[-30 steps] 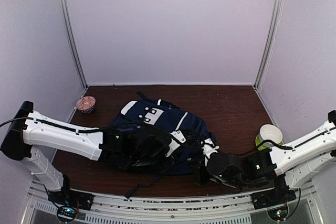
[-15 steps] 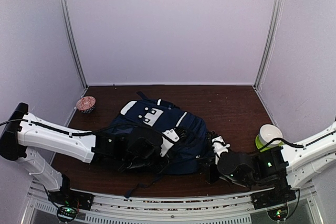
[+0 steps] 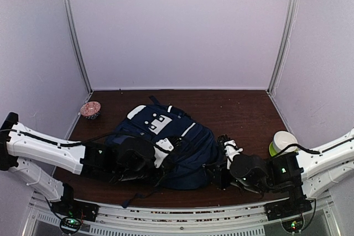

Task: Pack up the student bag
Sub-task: Zip the student bag at the center of the board.

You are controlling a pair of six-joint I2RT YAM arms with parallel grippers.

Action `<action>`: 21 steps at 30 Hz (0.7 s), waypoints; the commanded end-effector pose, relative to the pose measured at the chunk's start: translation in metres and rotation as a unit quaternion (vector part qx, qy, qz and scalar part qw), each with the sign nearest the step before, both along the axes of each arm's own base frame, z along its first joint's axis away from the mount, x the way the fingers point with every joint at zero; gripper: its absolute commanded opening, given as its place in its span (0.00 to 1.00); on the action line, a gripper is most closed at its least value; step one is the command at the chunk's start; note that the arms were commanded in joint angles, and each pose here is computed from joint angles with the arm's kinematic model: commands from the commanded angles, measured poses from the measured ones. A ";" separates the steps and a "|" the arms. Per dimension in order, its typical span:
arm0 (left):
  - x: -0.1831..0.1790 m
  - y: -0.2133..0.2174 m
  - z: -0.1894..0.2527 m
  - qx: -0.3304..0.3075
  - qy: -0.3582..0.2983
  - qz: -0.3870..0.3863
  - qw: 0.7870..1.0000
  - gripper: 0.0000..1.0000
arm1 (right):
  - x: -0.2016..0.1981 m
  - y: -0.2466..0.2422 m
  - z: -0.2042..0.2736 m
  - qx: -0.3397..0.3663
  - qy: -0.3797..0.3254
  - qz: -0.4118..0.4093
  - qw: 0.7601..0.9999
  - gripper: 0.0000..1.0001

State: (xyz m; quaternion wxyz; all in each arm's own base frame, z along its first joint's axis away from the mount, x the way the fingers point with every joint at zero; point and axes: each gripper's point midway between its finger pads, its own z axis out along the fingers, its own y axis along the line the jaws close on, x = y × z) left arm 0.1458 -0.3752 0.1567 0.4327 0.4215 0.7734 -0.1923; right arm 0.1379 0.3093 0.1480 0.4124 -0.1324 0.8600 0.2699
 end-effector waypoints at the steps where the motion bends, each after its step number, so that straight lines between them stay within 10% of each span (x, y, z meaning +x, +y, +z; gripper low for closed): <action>1: 0.007 0.044 0.000 0.023 0.013 0.062 0.998 0.73 | -0.007 0.013 0.041 0.016 -0.025 0.065 0.997 0.60; 3: 0.009 0.056 0.014 0.011 0.009 0.079 0.997 0.96 | -0.011 0.015 0.057 0.011 -0.027 0.097 0.995 0.70; 11: 0.027 0.125 0.050 -0.077 0.032 0.200 0.976 0.98 | 0.058 0.000 0.091 0.017 -0.018 0.047 0.999 0.78; 21: 0.059 0.199 -0.019 -0.226 0.213 0.397 0.863 0.98 | 0.206 0.037 0.042 0.046 0.082 0.010 0.996 0.76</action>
